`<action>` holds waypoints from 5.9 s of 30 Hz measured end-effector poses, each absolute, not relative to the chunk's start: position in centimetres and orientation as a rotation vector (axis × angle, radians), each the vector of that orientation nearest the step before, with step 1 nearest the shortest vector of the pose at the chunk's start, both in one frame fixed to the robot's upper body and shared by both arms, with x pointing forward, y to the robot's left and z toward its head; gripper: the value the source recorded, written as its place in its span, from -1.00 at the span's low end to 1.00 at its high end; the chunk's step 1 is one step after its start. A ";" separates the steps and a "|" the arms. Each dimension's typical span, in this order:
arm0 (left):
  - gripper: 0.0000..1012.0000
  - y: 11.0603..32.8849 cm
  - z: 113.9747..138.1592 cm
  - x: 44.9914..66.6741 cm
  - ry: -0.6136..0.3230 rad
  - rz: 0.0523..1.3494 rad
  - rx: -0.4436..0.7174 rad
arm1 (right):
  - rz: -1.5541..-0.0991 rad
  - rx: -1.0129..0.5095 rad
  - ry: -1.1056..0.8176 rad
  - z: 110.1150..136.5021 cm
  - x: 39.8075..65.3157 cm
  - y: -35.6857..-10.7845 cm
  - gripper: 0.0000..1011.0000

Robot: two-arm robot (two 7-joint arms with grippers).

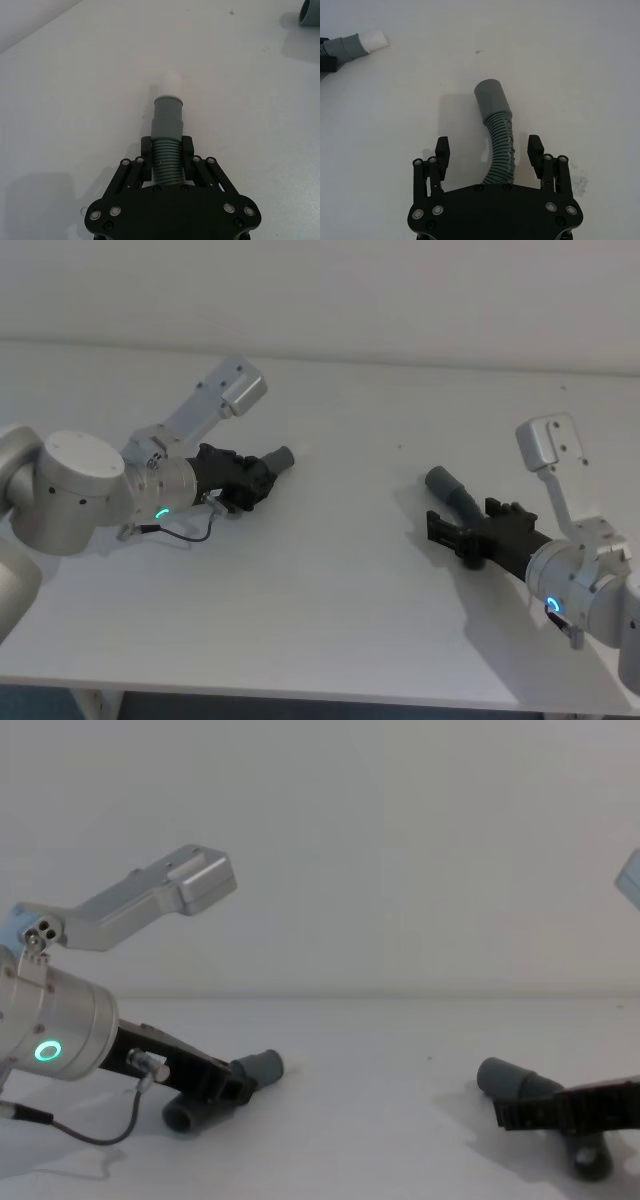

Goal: Use both hands to pick up one end of the pipe from the table, align the ends, and insert them.

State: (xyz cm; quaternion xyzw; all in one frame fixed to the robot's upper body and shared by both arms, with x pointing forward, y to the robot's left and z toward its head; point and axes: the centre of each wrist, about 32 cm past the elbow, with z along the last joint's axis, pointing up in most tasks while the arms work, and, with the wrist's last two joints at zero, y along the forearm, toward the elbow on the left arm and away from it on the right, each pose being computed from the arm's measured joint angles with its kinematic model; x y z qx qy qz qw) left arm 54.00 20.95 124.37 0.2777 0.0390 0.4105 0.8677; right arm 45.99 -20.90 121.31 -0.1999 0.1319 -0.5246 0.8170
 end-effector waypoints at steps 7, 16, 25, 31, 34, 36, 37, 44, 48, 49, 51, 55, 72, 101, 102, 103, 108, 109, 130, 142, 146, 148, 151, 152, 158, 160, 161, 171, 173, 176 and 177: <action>-0.34 20.9 124.4 54.0 0.082 0.859 0.581 | -1.115 -0.427 0.284 121.3 46.0 -20.9 0.59; -0.34 20.9 124.4 54.0 0.082 0.859 0.581 | -1.111 -0.429 0.287 121.2 46.0 -20.9 0.02; -0.34 20.9 124.4 54.0 0.082 0.859 0.581 | -1.110 -0.429 0.288 121.2 46.0 -20.9 -0.55; -0.34 20.9 124.4 54.0 0.082 0.859 0.581 | -1.109 -0.429 0.288 121.2 46.0 -20.9 -0.70; -0.34 20.9 124.4 54.0 0.081 0.859 0.580 | -1.108 -0.428 0.286 121.2 46.0 -20.9 -0.71; -0.34 20.9 124.4 54.0 0.081 0.859 0.580 | -1.105 -0.425 0.280 121.2 45.9 -20.9 -0.71; -0.34 20.8 124.4 54.0 0.079 0.860 0.579 | -1.104 -0.423 0.277 121.2 45.9 -20.9 -0.71; -0.34 20.4 124.9 54.2 0.042 0.871 0.566 | -1.091 -0.397 0.232 121.0 45.8 -21.2 -0.72; -0.34 20.2 125.4 54.3 0.009 0.873 0.551 | -1.074 -0.372 0.189 120.9 45.8 -21.6 -0.72; -0.34 20.1 125.5 54.4 0.001 0.872 0.548 | -1.069 -0.367 0.181 120.9 45.8 -21.6 -0.72; -0.34 20.0 125.9 54.4 -0.019 0.869 0.541 | -1.052 -0.350 0.151 120.9 45.8 -21.9 -0.72; -0.34 19.9 126.4 54.6 -0.050 0.856 0.531 | -1.019 -0.330 0.107 121.0 45.8 -22.4 -0.73; -0.34 20.8 128.4 54.8 -0.147 0.704 0.537 | -0.805 -0.331 -0.069 121.1 46.2 -25.9 -0.73; -0.34 22.3 130.1 53.3 -0.231 0.457 0.596 | -0.535 -0.357 -0.240 121.7 45.3 -30.0 -0.73; -0.34 22.2 130.1 53.3 -0.232 0.451 0.597 | -0.532 -0.356 -0.243 121.8 45.3 -30.0 -0.73; -0.34 22.2 130.1 53.3 -0.233 0.448 0.597 | -0.532 -0.356 -0.243 121.8 45.3 -30.0 -0.73; -0.34 22.0 130.1 53.1 -0.240 0.421 0.600 | -0.527 -0.351 -0.249 121.9 45.2 -30.1 -0.73; -0.34 22.0 130.1 53.0 -0.241 0.413 0.600 | -0.526 -0.351 -0.250 122.0 45.2 -30.1 -0.73; -0.34 21.2 129.9 52.3 -0.257 0.383 0.592 | -0.525 -0.365 -0.234 122.1 45.3 -29.7 -0.73; -0.34 20.9 129.9 52.0 -0.262 0.384 0.598 | -0.542 -0.377 -0.215 121.9 45.7 -29.6 -0.73; -0.34 20.8 130.0 52.0 -0.262 0.386 0.605 | -0.546 -0.380 -0.211 121.9 45.9 -29.5 -0.73; -0.34 20.8 130.0 51.9 -0.263 0.386 0.608 | -0.549 -0.381 -0.209 121.9 46.0 -29.5 -0.73; -0.34 20.7 130.0 51.9 -0.265 0.388 0.615 | -0.551 -0.382 -0.207 121.8 46.1 -29.5 -0.73; -0.34 20.7 130.0 51.8 -0.265 0.388 0.616 | -0.551 -0.382 -0.207 121.8 46.1 -29.5 -0.73; -0.34 20.7 130.0 51.8 -0.266 0.390 0.623 | -0.555 -0.382 -0.201 121.9 46.2 -29.5 -0.73; -0.34 20.6 130.1 51.7 -0.266 0.390 0.624 | -0.557 -0.381 -0.200 121.9 46.2 -29.4 -0.73; -0.34 20.6 130.1 51.7 -0.266 0.390 0.625 | -0.557 -0.381 -0.199 121.9 46.3 -29.4 -0.73; -0.34 20.5 130.1 51.7 -0.266 0.391 0.631 | -0.566 -0.381 -0.186 121.9 46.4 -29.3 -0.73; -0.34 20.5 130.1 51.6 -0.266 0.392 0.632 | -0.568 -0.381 -0.183 121.9 46.4 -29.3 -0.73; -0.34 20.5 130.1 51.6 -0.266 0.393 0.634 | -0.573 -0.382 -0.177 121.9 46.5 -29.3 -0.73; -0.34 20.5 130.1 51.6 -0.266 0.393 0.635 | -0.574 -0.383 -0.176 121.9 46.5 -29.2 -0.73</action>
